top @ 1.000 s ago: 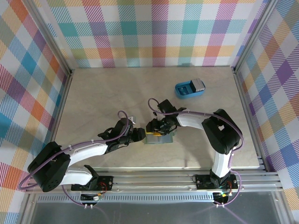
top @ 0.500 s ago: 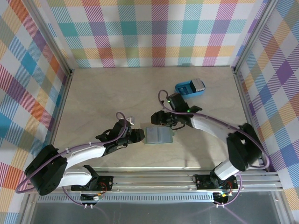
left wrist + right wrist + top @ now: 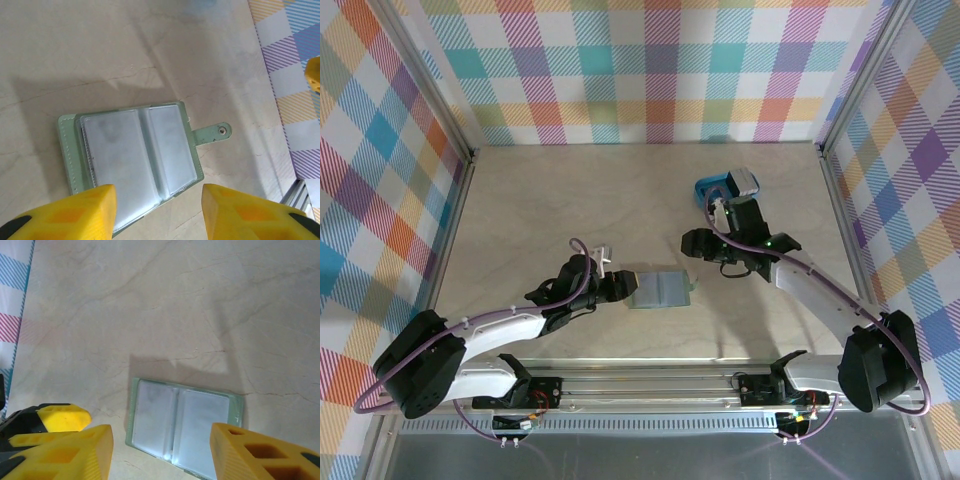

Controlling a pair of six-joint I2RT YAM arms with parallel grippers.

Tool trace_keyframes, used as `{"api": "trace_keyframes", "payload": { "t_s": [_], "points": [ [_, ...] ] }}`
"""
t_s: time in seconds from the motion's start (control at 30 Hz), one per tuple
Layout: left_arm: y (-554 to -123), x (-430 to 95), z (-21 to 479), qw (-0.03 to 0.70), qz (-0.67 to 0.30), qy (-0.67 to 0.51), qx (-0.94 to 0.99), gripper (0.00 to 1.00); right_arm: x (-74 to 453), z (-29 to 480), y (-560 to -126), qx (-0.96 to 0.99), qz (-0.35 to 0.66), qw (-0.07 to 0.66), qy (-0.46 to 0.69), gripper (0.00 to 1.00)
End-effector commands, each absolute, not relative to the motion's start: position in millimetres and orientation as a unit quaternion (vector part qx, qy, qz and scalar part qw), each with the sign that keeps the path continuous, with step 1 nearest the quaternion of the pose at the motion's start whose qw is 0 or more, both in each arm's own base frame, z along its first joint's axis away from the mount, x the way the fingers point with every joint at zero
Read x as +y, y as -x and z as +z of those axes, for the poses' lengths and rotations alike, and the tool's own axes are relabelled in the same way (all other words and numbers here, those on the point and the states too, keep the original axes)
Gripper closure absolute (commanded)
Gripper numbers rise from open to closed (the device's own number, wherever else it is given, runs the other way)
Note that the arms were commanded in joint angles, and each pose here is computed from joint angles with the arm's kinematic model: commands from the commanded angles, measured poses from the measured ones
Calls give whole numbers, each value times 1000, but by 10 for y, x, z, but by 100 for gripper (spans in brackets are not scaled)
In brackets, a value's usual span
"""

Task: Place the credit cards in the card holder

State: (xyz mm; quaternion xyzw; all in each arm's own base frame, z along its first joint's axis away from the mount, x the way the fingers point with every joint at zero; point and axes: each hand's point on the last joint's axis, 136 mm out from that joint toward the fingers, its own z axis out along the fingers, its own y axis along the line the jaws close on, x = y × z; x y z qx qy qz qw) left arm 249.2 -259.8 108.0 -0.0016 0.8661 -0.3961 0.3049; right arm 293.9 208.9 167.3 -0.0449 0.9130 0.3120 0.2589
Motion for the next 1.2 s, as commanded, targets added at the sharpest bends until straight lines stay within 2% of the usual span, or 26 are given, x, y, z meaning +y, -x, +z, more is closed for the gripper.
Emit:
{"api": "trace_keyframes", "payload": {
  "t_s": [0.0,0.47,0.83,1.07,1.17],
  "points": [
    [-2518,-2663,1136,317,-415,-11,853,50,1987,1707,-2938,912,302,273,51,46],
    [-2733,-2688,1395,353,-415,-30,838,50,1463,1892,-3421,916,240,320,11,44],
    [-2868,-2698,1352,341,-431,-25,835,50,1290,1759,-3859,932,200,303,4,44],
    [-2925,-2693,1340,333,-416,-31,846,50,1074,1584,-4249,956,96,278,18,45],
    [-2947,-2713,1335,335,-416,-33,845,51,854,1538,-4469,958,16,285,21,45]
  ]
}}
